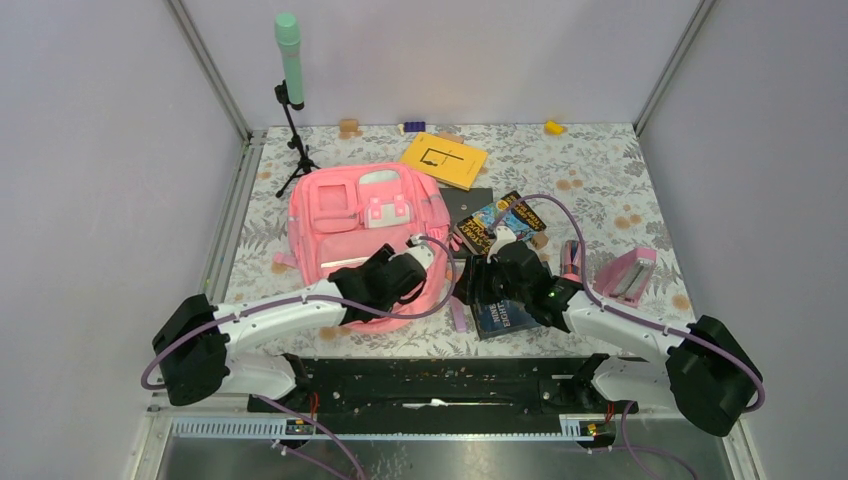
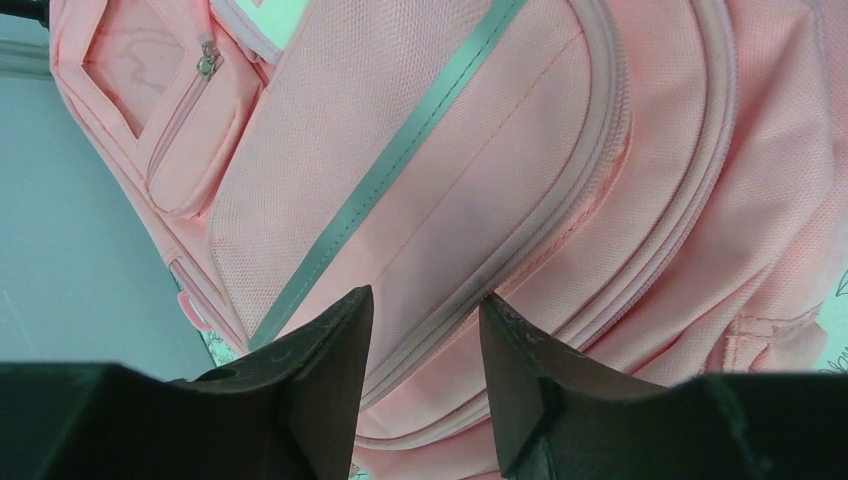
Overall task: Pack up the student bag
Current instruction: Adjust the student bag at the center of the board.
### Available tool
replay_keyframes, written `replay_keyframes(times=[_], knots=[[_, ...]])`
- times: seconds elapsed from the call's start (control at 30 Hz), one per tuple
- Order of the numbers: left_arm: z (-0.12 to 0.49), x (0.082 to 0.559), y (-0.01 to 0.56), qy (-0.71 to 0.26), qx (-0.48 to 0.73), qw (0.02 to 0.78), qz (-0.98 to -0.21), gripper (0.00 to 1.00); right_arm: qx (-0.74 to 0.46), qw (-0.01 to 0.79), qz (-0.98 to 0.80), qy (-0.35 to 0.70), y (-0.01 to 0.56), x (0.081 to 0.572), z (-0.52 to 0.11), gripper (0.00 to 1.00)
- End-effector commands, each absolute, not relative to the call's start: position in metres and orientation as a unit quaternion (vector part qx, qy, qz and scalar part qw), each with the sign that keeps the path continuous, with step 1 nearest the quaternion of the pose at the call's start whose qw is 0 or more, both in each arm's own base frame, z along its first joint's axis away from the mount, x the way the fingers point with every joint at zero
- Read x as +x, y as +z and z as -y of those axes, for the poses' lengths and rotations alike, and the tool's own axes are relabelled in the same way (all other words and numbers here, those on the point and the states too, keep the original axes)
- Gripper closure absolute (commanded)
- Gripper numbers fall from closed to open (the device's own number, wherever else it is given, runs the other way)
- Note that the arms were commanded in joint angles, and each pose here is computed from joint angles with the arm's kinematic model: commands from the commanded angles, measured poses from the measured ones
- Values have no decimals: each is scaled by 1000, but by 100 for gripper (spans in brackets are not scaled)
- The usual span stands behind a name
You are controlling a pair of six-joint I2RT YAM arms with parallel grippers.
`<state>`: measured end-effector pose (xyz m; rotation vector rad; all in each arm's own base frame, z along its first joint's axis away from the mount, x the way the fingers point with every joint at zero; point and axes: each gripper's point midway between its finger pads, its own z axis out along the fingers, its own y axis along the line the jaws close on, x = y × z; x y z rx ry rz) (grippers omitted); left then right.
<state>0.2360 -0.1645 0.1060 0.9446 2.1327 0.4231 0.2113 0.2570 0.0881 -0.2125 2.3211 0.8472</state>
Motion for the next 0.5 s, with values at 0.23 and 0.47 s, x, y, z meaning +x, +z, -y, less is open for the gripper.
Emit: replay_keyframes(times=[0.23,0.47], knots=[[174,248,138,142,326,436,-827,67,-87,327,-878,338,97,213,-267,36],[183,244,141,104,327,437,-831,100,-112,333,-888,298,90,207,-267,43]])
